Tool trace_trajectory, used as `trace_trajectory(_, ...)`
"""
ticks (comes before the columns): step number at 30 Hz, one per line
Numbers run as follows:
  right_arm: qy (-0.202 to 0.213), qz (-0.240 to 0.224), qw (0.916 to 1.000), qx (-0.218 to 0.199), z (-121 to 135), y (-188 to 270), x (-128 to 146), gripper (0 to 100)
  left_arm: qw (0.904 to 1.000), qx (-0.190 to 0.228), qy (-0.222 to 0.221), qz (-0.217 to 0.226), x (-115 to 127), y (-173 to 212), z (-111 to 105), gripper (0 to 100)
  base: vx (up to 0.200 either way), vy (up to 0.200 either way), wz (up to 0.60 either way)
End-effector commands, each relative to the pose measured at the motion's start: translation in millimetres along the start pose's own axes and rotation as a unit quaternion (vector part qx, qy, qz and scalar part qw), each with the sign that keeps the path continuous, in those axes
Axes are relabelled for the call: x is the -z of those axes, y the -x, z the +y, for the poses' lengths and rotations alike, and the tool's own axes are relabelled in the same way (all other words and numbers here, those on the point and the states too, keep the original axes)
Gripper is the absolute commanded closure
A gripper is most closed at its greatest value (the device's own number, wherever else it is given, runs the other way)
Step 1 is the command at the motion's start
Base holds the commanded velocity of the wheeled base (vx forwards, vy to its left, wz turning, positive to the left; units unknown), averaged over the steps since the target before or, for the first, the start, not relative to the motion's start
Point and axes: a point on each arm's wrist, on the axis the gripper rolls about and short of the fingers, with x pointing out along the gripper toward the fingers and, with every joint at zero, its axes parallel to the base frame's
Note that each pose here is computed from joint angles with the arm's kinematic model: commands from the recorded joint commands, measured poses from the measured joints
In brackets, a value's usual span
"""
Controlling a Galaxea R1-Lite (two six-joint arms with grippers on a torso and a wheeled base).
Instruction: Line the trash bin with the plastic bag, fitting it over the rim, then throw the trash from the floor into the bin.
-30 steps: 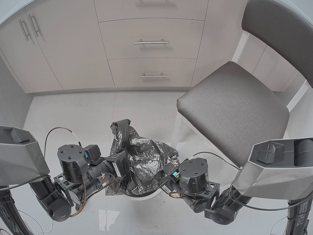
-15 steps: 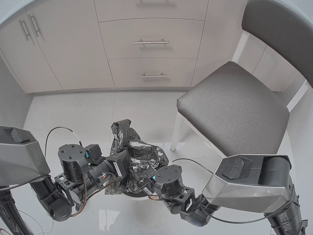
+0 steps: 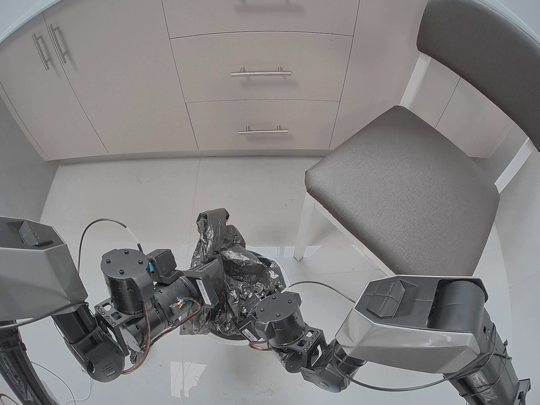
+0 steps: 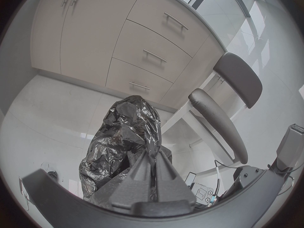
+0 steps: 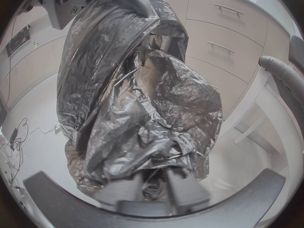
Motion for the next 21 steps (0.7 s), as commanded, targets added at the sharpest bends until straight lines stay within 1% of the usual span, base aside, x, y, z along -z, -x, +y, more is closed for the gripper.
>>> trace_trajectory(1,-0.006,-0.002,1.0,-0.002,2.0,0.6,-0.4,0,1.0,-0.001,0.0,0.0,0.3,-0.1,0.1,100,0.0,0.0,0.0)
trace_trajectory(4,-0.016,-0.008,0.9998,-0.008,5.4,7.2,-7.0,0,1.0,-0.001,0.0,0.0,0.3,-0.1,0.1,100,0.0,0.0,0.0)
trace_trajectory(7,-0.026,-0.007,0.9996,-0.012,2.6,18.1,-12.9,0,1.0,-0.001,0.002,0.0,0.3,-0.1,0.1,100,0.0,0.0,0.0)
trace_trajectory(13,-0.021,0.009,0.9997,-0.007,-15.2,42.9,-14.0,0,1.0,0.0,0.0,-0.001,-0.2,-0.1,-0.6,100,0.0,0.0,0.0)
trace_trajectory(21,-0.023,0.011,0.9997,0.006,-32.1,66.7,-10.2,0,1.0,0.0,0.002,-0.002,-0.2,-0.8,-1.0,100,0.0,0.0,0.0)
